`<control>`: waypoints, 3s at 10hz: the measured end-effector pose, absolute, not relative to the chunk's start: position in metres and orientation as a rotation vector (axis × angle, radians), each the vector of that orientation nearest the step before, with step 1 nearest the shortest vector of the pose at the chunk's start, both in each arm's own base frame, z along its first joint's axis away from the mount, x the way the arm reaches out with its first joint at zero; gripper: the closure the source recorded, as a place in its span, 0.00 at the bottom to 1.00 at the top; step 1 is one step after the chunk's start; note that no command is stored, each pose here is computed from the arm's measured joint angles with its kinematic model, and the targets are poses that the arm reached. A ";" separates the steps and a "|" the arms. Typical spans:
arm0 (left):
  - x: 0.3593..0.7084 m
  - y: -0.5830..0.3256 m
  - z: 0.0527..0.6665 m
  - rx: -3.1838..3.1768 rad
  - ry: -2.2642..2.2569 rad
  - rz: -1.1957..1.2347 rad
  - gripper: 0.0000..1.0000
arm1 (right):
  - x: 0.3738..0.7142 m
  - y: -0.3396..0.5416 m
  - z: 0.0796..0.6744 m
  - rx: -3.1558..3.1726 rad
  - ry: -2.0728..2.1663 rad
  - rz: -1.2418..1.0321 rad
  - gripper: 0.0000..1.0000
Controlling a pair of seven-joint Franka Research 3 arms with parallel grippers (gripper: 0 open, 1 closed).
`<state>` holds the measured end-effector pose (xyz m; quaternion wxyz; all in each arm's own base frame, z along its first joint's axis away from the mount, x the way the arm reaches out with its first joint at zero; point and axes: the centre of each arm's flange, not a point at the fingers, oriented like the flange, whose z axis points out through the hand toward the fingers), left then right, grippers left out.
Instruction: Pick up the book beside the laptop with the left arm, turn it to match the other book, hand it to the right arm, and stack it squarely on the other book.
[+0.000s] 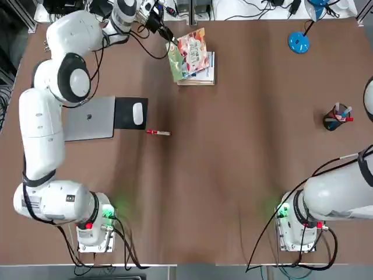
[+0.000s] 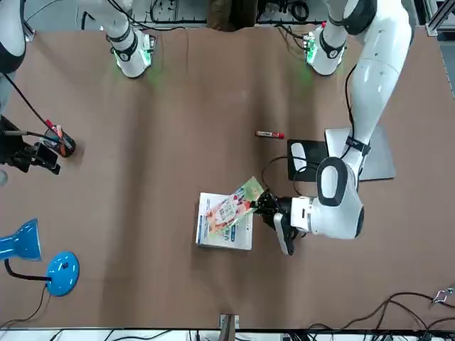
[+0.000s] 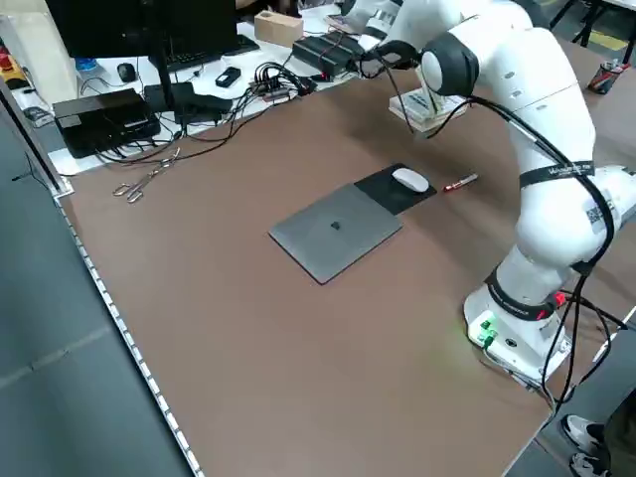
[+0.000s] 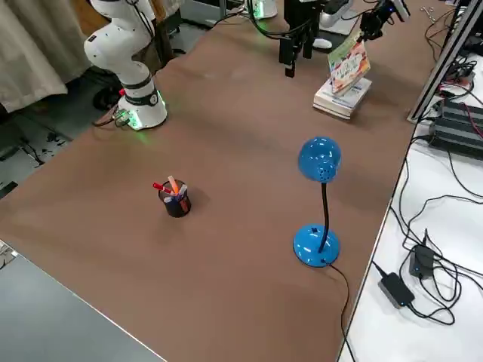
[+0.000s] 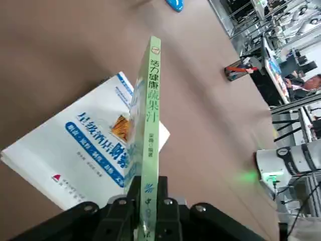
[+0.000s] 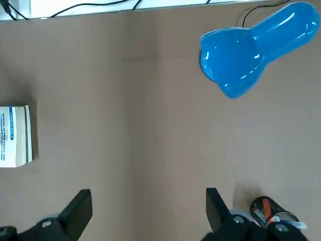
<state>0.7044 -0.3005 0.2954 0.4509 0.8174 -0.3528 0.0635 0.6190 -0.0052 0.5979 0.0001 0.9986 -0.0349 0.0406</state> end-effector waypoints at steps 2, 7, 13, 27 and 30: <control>0.712 -0.301 0.289 2.045 -0.923 0.200 0.85 | 0.619 -0.005 0.598 3.137 -0.110 0.127 0.00; 0.712 -0.312 0.256 2.062 -1.031 0.266 0.85 | 0.620 -0.005 0.596 3.137 -0.110 0.122 0.00; 0.706 -0.335 0.251 2.047 -1.187 0.336 0.85 | 0.621 -0.006 0.594 3.137 -0.110 0.121 0.00; 0.699 -0.359 0.245 2.033 -1.349 0.403 0.08 | 0.638 0.029 0.572 3.189 -0.075 0.154 1.00; 0.710 -0.351 0.291 2.127 -1.218 0.414 0.00 | 0.648 0.065 0.548 3.248 -0.325 0.101 1.00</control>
